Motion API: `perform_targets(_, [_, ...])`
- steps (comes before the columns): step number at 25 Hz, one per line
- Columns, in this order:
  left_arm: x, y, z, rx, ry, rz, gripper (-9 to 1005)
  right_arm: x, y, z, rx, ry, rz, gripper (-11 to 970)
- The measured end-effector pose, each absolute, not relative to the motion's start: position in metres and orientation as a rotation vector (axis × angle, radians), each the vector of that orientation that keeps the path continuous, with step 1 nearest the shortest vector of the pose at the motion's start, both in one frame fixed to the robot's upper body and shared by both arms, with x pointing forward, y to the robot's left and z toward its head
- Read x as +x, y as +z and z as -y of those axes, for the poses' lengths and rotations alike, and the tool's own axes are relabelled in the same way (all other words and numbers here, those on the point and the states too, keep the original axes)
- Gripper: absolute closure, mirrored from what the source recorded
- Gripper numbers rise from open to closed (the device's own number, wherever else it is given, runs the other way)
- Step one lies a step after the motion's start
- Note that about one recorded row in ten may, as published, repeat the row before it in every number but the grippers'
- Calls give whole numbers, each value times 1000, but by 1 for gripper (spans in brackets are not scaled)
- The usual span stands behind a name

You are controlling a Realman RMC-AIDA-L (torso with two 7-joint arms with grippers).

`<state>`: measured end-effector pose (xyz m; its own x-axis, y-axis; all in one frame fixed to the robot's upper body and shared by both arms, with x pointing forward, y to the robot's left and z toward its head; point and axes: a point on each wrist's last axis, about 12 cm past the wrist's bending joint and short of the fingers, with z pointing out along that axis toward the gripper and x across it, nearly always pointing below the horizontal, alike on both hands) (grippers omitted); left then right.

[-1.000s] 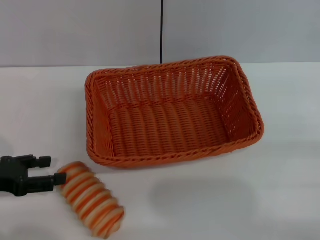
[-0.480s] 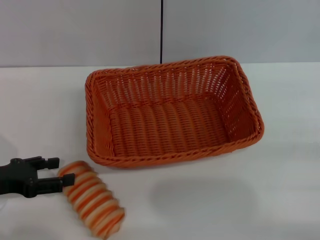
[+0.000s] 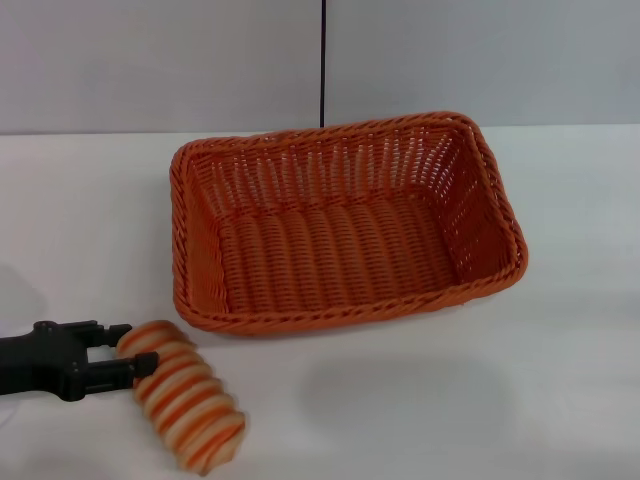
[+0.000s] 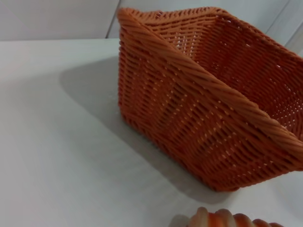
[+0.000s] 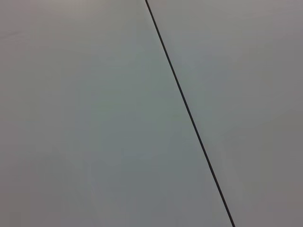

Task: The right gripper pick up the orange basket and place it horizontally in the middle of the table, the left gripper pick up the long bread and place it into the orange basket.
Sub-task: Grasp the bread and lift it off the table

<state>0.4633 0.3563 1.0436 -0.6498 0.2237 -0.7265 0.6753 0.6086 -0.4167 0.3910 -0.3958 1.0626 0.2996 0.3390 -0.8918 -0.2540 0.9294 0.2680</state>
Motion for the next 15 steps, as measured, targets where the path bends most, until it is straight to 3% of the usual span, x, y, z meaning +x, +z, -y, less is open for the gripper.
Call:
perform_targets(6, [465, 1041, -354, 733, -913, -2217, 338, 393, 1063, 395, 79, 397, -1199, 437])
perform_targets(15, [462, 1039, -354, 767, -908, -2209, 429, 394, 1064, 394, 80, 404, -1195, 437])
